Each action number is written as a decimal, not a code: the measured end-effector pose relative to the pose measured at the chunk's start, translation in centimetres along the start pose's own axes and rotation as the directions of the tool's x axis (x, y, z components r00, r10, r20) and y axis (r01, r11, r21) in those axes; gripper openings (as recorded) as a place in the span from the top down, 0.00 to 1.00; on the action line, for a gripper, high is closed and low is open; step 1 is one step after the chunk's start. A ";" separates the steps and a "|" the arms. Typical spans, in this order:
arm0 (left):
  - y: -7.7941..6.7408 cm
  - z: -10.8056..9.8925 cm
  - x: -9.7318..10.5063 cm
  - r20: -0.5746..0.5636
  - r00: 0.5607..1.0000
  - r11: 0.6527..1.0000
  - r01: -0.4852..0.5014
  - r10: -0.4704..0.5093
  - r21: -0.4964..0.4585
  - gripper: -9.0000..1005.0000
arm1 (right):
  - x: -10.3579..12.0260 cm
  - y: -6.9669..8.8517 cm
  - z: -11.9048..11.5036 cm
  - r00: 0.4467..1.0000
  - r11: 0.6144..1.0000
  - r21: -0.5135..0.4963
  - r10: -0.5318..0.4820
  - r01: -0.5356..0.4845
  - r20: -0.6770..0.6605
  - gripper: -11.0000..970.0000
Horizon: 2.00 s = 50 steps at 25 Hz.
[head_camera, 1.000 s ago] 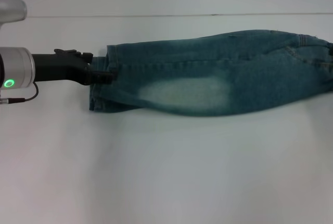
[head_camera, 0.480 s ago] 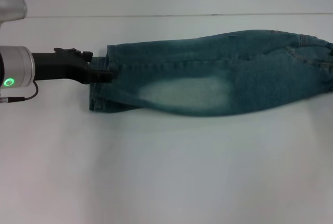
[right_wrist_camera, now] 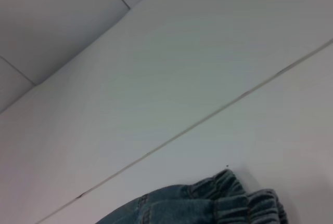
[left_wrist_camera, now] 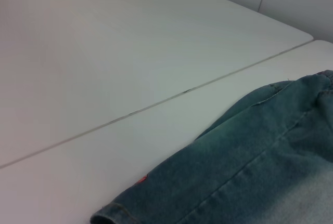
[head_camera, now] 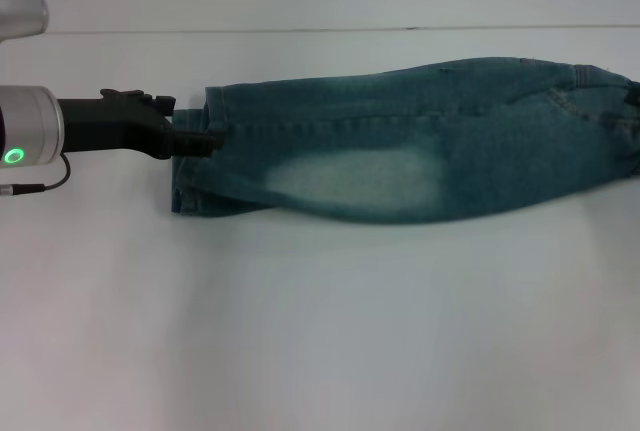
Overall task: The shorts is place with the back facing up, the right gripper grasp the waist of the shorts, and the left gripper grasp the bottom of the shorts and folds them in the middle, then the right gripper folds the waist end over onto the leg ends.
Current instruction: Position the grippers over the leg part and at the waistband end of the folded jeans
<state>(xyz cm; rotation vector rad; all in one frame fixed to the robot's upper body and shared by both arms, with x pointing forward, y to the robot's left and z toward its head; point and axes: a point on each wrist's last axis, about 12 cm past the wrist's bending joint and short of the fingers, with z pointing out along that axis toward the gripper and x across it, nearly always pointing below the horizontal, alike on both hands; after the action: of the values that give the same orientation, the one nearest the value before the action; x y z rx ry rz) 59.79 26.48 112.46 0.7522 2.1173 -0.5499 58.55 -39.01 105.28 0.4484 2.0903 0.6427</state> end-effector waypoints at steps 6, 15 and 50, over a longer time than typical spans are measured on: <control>0.0 0.0 0.0 -0.001 1.000 1.000 -0.001 0.001 0.000 0.08 | 0.4 -0.5 -0.4 1.000 1.000 0.014 0.013 -0.013 0.005 0.02; 0.0 0.0 -0.1 0.000 1.000 1.000 -0.003 0.003 0.002 0.09 | 0.4 -0.5 -0.3 1.000 1.000 0.014 0.012 -0.012 0.001 0.02; 0.0 0.0 -0.1 0.000 1.000 1.000 -0.004 0.004 0.000 0.09 | 0.5 0.1 -0.8 1.000 0.998 -0.059 0.020 -0.019 0.015 0.03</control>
<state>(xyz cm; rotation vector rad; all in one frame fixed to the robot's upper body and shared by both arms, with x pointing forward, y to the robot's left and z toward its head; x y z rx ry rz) 59.87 26.41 112.55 0.7559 2.1150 -0.5484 57.58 -38.91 105.35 0.4402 2.0487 0.7081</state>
